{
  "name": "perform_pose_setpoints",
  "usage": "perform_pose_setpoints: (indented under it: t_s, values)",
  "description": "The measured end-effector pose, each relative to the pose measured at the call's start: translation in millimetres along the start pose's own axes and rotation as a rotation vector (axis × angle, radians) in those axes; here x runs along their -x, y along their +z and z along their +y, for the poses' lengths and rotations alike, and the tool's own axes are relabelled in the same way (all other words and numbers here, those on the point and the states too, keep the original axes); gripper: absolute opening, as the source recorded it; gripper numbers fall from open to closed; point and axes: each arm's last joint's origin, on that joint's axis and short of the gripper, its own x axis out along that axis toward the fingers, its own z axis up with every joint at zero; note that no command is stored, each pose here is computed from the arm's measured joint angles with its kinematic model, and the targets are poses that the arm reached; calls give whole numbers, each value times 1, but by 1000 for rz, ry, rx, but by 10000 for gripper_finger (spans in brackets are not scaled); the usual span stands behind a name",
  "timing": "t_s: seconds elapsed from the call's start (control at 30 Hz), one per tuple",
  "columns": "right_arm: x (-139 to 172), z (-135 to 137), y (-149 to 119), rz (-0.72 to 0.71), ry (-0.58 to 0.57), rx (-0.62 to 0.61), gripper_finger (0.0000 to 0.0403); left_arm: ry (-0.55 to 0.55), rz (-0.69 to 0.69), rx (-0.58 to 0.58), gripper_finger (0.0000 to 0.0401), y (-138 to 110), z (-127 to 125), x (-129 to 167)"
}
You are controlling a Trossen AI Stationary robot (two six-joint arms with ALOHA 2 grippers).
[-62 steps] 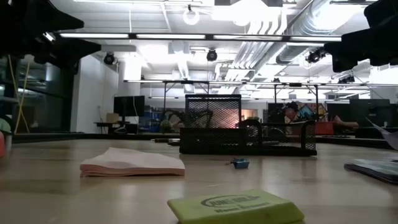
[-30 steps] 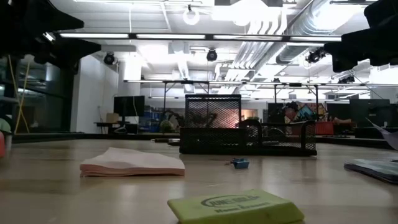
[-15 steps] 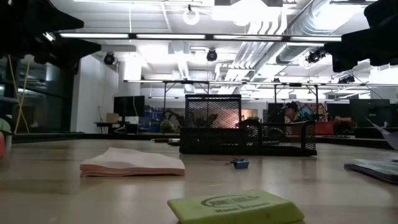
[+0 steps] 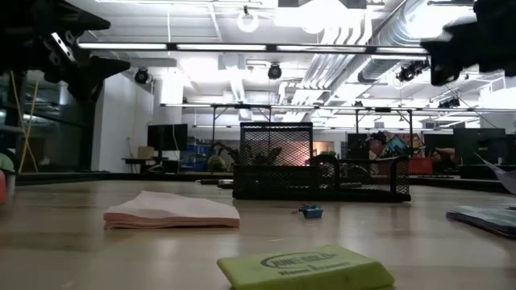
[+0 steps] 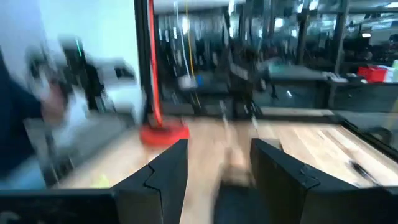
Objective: Pick and place office supplies into organizer
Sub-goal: Put the red scissor into the black desk organizer
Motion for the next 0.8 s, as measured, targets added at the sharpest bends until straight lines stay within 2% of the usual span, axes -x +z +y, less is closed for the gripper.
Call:
perform_pose_setpoints:
  t_s: [0.07,0.17,0.23,0.37,0.47,0.57,0.7,0.8]
  values:
    - [0,0,7,-68,7,-78,167,-11,12,18,312,-1,0,0]
    - [1,-1,15,-160,-25,-99,167,-53,33,26,312,-1,-1,0]
    - [2,-2,21,-226,-81,-106,167,-73,40,24,312,-1,-2,0]
    - [5,-5,28,-310,-146,-197,167,-56,32,24,312,-1,-2,0]
    - [6,-7,30,-340,-231,-220,167,-65,45,25,312,-2,-2,0]
    - [4,-7,27,-306,-230,-256,167,-101,59,27,312,-2,-3,0]
    - [1,-7,15,-188,-232,-295,167,-95,69,-21,312,-3,-2,0]
    - [0,-7,3,-78,-240,-370,167,-88,80,-47,312,-4,-2,-1]
